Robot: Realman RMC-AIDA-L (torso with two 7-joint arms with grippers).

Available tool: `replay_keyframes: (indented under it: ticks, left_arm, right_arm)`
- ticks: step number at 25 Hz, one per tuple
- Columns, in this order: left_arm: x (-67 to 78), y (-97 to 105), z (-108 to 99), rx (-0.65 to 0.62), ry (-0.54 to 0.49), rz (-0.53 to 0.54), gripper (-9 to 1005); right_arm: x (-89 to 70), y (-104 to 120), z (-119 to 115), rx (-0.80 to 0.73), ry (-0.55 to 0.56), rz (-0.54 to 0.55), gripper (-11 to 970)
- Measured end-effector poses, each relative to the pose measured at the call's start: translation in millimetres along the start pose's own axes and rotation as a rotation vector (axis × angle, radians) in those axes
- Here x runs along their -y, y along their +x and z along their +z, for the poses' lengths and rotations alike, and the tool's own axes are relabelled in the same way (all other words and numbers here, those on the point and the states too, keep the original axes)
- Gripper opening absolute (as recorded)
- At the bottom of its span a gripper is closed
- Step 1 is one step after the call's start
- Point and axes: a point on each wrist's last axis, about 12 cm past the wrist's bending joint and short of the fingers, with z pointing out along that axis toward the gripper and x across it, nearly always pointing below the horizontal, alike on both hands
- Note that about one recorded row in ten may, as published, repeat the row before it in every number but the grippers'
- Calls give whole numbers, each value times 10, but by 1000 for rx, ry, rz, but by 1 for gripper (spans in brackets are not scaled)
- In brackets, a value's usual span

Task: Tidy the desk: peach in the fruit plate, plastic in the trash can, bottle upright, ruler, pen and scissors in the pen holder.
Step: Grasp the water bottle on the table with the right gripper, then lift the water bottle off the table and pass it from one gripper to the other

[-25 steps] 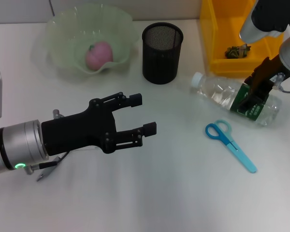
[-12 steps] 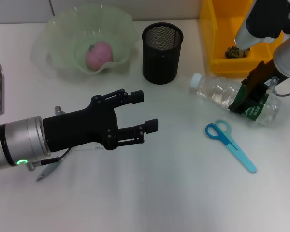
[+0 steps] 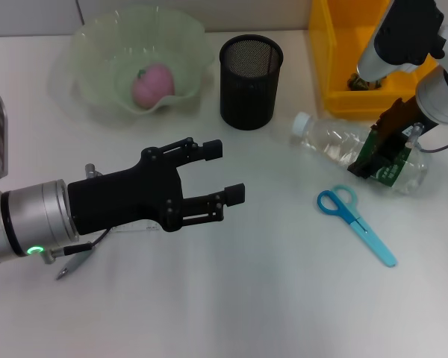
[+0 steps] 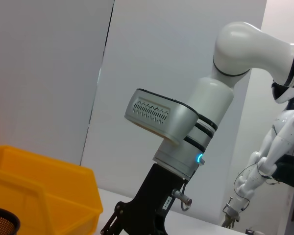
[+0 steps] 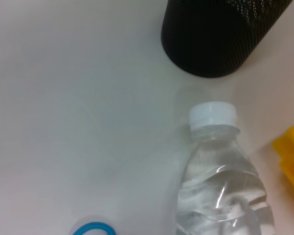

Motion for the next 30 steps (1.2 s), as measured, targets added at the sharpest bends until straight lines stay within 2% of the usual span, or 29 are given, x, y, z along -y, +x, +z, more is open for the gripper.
replay_keyframes:
  ticks: [16, 30]
  left_arm:
    - [8, 13, -13, 0, -4, -4, 762]
    - [15, 22, -24, 2, -6, -7, 750]
  right_arm:
    - [-17, 21, 18, 7, -9, 10, 749]
    - [-15, 34, -72, 52, -5, 35, 749]
